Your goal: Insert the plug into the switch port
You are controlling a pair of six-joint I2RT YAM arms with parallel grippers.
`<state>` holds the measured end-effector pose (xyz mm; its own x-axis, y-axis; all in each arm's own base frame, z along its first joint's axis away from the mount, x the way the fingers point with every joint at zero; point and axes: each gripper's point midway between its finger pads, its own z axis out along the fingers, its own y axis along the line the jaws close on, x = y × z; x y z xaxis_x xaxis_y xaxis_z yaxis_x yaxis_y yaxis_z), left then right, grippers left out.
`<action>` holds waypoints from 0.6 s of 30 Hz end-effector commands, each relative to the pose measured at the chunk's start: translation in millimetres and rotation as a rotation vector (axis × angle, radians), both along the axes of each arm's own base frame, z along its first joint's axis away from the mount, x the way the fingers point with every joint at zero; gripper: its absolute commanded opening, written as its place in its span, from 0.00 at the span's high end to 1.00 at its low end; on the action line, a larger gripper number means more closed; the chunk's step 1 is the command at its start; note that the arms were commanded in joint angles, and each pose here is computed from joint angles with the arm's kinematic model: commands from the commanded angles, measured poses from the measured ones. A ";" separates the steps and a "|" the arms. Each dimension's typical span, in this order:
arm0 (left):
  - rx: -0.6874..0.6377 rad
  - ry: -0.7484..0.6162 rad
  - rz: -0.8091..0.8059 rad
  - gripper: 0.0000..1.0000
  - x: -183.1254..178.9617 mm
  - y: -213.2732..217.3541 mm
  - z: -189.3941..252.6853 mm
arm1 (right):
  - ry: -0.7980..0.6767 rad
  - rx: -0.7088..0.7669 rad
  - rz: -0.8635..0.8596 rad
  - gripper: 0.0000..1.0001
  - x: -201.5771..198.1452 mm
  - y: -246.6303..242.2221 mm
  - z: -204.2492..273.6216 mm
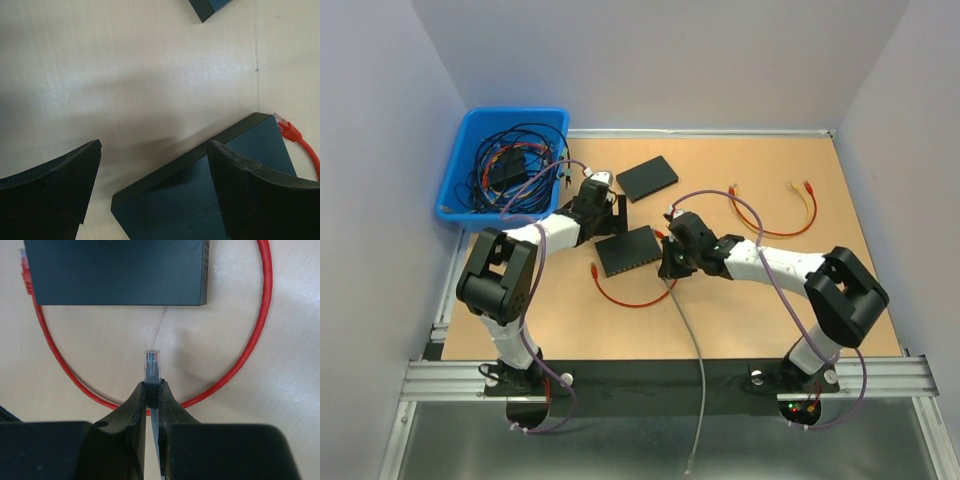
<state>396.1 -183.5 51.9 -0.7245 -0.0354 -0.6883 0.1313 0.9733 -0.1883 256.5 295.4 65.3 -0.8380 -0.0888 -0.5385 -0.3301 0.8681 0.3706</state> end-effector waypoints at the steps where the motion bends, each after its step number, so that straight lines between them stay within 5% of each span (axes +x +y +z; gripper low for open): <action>1: 0.004 0.040 0.014 0.02 -16.7 0.0 -10.9 | -0.048 0.031 0.016 0.99 16.2 19.5 9.4; 18: -0.095 0.105 0.048 0.03 -80.1 3.5 -11.9 | -0.064 -0.063 0.057 1.00 43.1 32.7 -23.2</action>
<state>336.2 -179.5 37.6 -0.7651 -0.1121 -0.6340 0.0737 0.9630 -0.2593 281.2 314.7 28.3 -0.8388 -0.1666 -0.5184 -0.3646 0.8789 0.3077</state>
